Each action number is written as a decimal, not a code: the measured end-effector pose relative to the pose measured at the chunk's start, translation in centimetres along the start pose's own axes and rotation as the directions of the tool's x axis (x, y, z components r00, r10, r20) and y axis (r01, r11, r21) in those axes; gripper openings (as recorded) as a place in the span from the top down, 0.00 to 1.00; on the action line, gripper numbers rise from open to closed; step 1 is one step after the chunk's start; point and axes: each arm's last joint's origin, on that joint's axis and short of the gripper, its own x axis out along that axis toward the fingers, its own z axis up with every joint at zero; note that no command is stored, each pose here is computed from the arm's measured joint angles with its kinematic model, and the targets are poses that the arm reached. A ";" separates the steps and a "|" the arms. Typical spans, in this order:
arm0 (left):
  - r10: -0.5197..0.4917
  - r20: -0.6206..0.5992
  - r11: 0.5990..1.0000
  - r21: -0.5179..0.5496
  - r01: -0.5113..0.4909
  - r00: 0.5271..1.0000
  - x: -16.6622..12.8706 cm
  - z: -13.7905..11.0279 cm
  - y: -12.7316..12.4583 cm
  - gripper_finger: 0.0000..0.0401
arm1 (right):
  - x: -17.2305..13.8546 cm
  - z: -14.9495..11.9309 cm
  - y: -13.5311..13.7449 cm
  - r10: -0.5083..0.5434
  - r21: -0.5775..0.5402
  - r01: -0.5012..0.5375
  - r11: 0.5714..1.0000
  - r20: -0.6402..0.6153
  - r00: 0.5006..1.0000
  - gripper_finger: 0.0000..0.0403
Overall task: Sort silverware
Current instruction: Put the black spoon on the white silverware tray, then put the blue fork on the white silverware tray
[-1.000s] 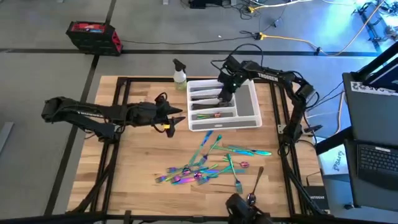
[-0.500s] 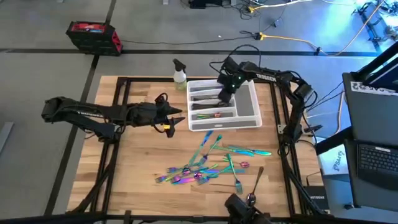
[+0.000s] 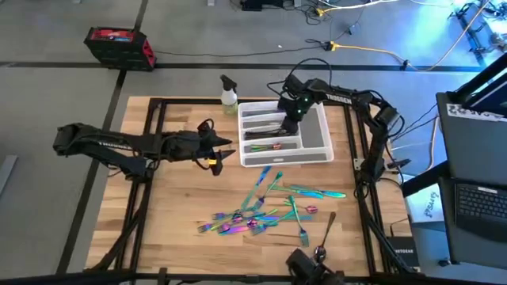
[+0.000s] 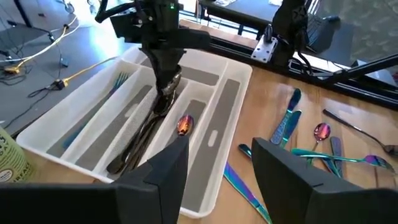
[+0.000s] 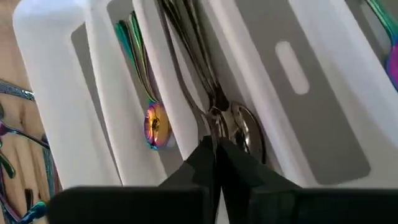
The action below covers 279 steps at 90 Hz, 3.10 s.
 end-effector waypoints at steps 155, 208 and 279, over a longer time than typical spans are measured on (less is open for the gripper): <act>0.007 -0.044 1.000 0.003 -0.006 0.999 0.0 -0.5 0.0 0.60 | 4.5 0.3 -1.5 -0.039 0.032 0.041 0.999 -0.054 0.998 0.95; 0.000 -0.050 1.000 0.008 0.001 0.999 -0.1 -0.6 -0.2 0.60 | -1.6 1.2 1.6 -0.192 0.010 0.192 0.981 0.087 0.978 0.60; -0.094 -0.402 0.947 0.245 0.206 0.911 5.2 -10.9 -7.9 0.60 | 4.0 -2.1 26.6 -0.112 -0.742 0.112 0.661 0.050 0.992 0.60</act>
